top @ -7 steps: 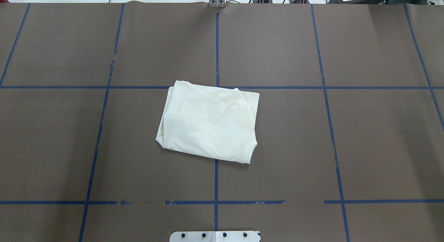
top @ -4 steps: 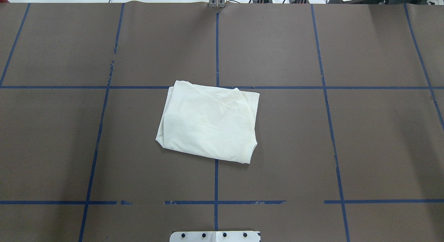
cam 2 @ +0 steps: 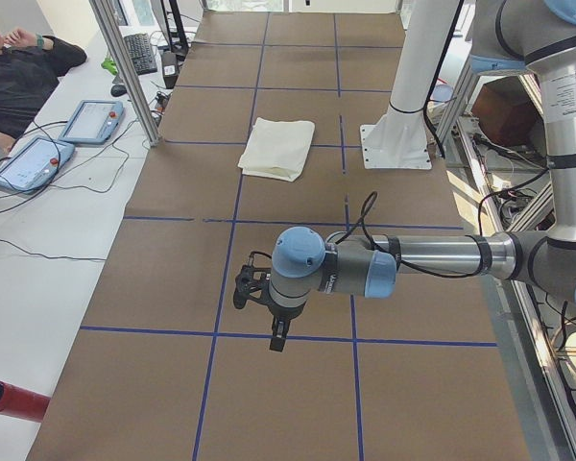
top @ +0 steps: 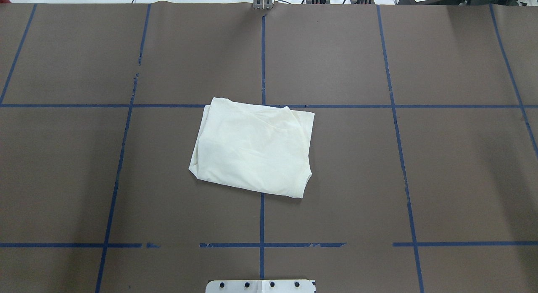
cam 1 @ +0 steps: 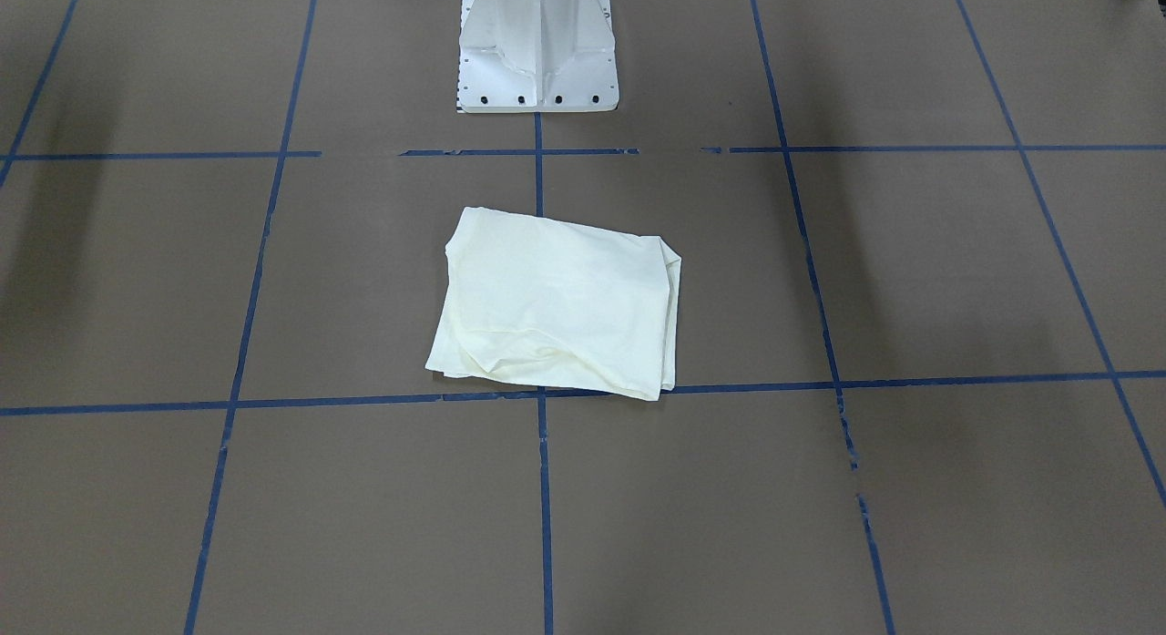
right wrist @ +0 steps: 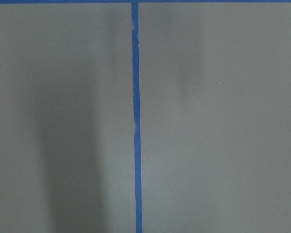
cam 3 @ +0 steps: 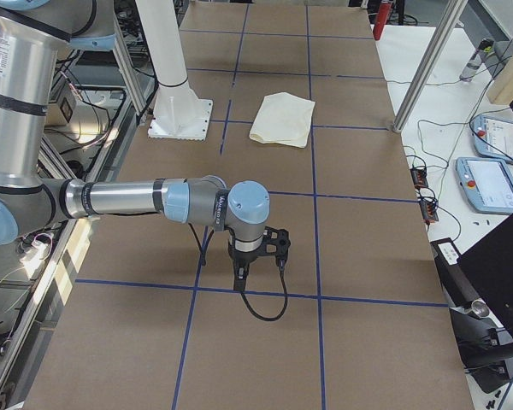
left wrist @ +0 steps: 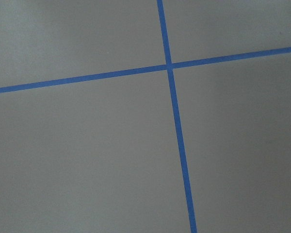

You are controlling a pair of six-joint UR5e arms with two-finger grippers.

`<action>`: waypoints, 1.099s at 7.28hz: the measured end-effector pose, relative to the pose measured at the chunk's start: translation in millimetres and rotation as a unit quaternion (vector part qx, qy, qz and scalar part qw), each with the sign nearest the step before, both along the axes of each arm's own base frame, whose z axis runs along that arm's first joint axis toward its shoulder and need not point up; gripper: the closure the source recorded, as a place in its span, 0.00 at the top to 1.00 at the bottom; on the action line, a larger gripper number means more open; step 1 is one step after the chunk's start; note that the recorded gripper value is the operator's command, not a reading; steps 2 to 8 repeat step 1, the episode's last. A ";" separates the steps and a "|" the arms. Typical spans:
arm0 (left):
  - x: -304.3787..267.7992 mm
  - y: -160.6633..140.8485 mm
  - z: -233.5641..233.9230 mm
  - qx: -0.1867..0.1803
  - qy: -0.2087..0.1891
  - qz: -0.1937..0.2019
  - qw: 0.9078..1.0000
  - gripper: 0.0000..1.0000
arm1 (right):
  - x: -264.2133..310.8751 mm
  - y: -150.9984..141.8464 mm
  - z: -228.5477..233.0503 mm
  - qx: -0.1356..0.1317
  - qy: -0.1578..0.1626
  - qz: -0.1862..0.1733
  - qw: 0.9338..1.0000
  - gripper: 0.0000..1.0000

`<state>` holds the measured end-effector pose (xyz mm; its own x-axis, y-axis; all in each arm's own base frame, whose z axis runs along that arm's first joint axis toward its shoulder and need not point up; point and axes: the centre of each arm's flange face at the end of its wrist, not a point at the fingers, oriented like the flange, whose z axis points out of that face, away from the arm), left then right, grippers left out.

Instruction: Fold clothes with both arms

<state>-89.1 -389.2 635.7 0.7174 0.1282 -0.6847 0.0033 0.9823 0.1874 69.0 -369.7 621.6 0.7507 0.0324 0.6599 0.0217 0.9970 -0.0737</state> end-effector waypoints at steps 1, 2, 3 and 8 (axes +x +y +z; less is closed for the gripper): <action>0.2 0.4 1.2 -0.002 0.000 0.000 1.000 1.00 | -0.1 0.1 0.1 -0.001 -0.001 0.000 1.000 1.00; 0.2 0.4 1.2 -0.002 0.000 0.000 1.000 1.00 | -0.1 0.1 0.1 -0.001 -0.001 0.000 1.000 1.00; 0.2 0.4 1.2 -0.002 0.000 0.000 1.000 1.00 | -0.1 0.1 0.1 -0.001 -0.001 0.000 1.000 1.00; 0.2 0.4 1.2 -0.002 0.000 0.000 1.000 1.00 | -0.1 0.1 0.1 -0.001 -0.001 0.000 1.000 1.00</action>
